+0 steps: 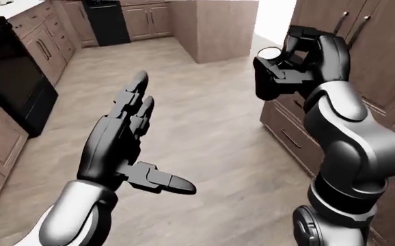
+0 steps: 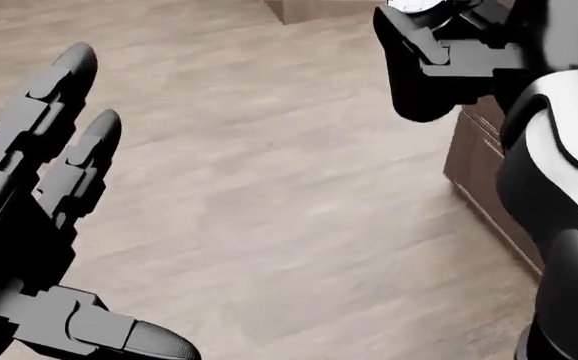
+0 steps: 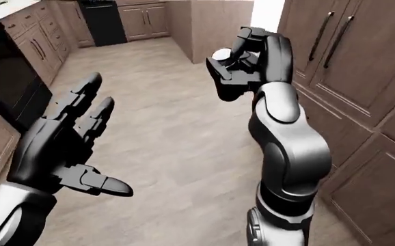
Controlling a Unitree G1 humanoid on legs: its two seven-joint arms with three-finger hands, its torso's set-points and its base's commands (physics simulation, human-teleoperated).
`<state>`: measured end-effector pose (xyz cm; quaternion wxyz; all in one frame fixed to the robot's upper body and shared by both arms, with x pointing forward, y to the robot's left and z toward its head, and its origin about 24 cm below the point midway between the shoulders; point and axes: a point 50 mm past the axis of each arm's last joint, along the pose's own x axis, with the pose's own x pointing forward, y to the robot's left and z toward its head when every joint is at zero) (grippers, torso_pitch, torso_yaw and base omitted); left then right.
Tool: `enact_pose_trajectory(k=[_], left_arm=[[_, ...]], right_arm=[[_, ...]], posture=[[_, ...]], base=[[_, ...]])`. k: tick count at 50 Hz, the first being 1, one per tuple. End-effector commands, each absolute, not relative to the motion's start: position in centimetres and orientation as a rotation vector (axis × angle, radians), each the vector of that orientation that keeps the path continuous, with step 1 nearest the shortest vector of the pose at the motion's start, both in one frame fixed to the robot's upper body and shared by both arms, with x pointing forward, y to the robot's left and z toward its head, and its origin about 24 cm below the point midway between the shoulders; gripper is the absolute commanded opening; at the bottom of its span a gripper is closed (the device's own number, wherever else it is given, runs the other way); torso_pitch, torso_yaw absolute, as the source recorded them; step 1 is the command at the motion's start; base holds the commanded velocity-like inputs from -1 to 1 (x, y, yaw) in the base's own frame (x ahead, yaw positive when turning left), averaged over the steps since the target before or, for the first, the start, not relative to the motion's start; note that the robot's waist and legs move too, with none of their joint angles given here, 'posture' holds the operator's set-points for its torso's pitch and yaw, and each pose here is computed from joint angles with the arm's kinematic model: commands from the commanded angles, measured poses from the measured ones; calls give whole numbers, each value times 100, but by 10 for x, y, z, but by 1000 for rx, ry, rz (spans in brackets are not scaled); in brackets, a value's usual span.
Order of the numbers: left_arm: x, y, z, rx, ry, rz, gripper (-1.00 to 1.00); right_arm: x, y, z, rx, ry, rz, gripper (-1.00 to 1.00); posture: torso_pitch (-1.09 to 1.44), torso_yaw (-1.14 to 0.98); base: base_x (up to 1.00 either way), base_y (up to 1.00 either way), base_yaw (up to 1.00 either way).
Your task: Move the drinks to the dining counter.
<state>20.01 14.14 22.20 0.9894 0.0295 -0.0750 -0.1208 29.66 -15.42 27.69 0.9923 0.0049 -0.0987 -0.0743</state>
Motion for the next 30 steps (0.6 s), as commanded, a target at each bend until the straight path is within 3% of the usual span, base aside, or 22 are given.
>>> enact_pose_trajectory(k=[1,9,30], left_arm=[[199,146,230,53,-206,-211,100],[200,141,221,53,-194,-215,100],[201,141,219,53,-193,-215,100]], right_arm=[[290,-147,292,28,-290,-103,-100],[290,-148,283,43,-312,-90,-100],[285,-154,282,123,-339,-101,-100]], posture=[[0,0],[0,0],[0,0]], base=[[13,0,100],[34,0,97],[84,57,0]])
